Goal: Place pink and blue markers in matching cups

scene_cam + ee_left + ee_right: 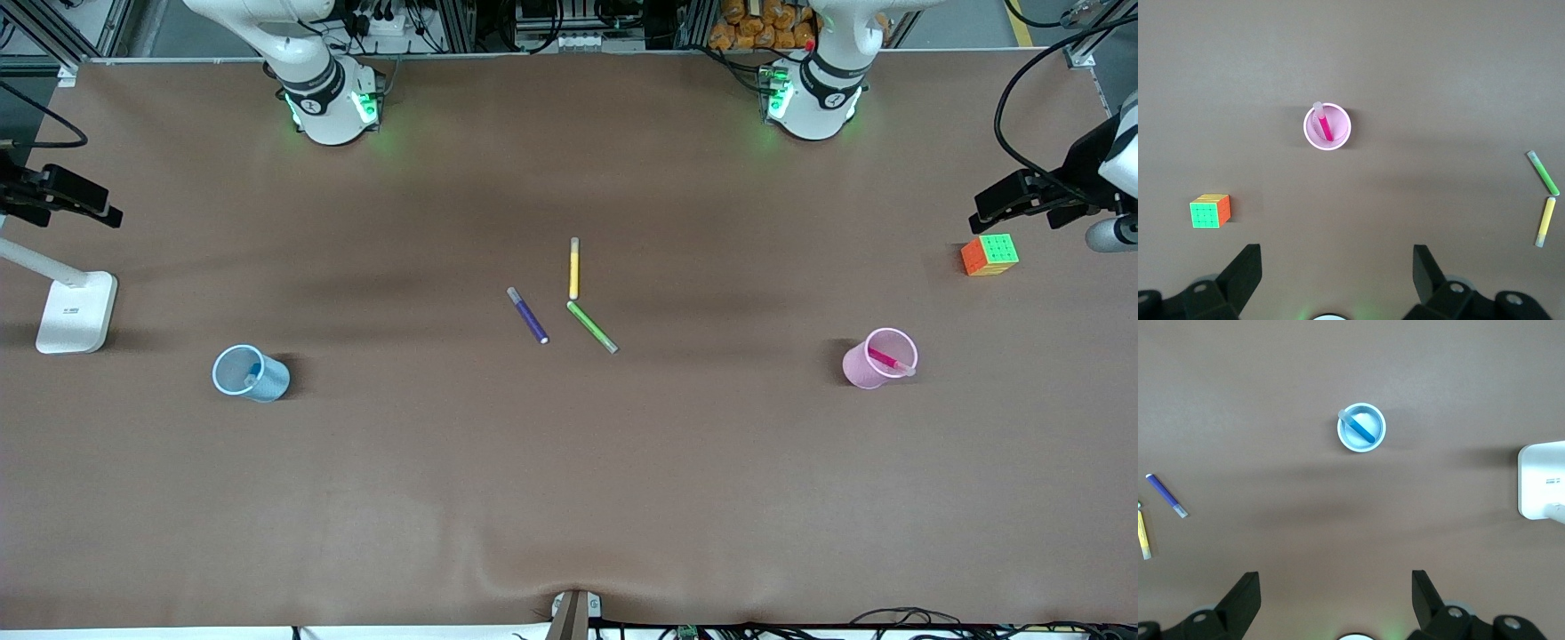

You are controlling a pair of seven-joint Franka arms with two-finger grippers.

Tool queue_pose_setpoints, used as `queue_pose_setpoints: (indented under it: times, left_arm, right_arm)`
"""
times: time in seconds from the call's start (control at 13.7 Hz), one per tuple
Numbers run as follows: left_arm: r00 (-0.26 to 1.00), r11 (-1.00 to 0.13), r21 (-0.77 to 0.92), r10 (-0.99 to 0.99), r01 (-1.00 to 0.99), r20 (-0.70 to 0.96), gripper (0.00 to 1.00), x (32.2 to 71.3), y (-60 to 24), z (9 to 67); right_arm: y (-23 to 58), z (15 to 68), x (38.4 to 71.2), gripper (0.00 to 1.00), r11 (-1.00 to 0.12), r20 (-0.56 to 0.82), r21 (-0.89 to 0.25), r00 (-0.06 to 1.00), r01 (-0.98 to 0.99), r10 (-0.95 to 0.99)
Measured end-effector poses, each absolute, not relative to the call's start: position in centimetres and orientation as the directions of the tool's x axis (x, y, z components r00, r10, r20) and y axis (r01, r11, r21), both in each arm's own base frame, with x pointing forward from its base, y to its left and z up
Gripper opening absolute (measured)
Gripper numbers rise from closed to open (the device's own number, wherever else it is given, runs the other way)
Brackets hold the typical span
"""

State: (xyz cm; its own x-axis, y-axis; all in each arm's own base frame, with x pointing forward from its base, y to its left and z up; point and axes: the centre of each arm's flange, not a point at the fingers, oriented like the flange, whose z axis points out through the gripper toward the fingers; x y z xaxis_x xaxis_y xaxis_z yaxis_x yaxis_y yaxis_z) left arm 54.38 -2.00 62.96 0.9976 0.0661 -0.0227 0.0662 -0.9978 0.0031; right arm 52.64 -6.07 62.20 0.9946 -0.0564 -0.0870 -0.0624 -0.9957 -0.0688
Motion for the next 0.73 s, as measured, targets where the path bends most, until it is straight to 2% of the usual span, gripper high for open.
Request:
queue_pose_setpoints:
  times: [0.73]
  left_arm:
    - [0.998, -0.998, 0.003, 0.065, 0.065, -0.023, 1.0, 54.39, -2.05, 62.94]
  right_arm:
    - [-6.04, 62.33, 52.58, 1.0, -0.995, -0.09, -0.068, 0.994, -0.068, -0.062]
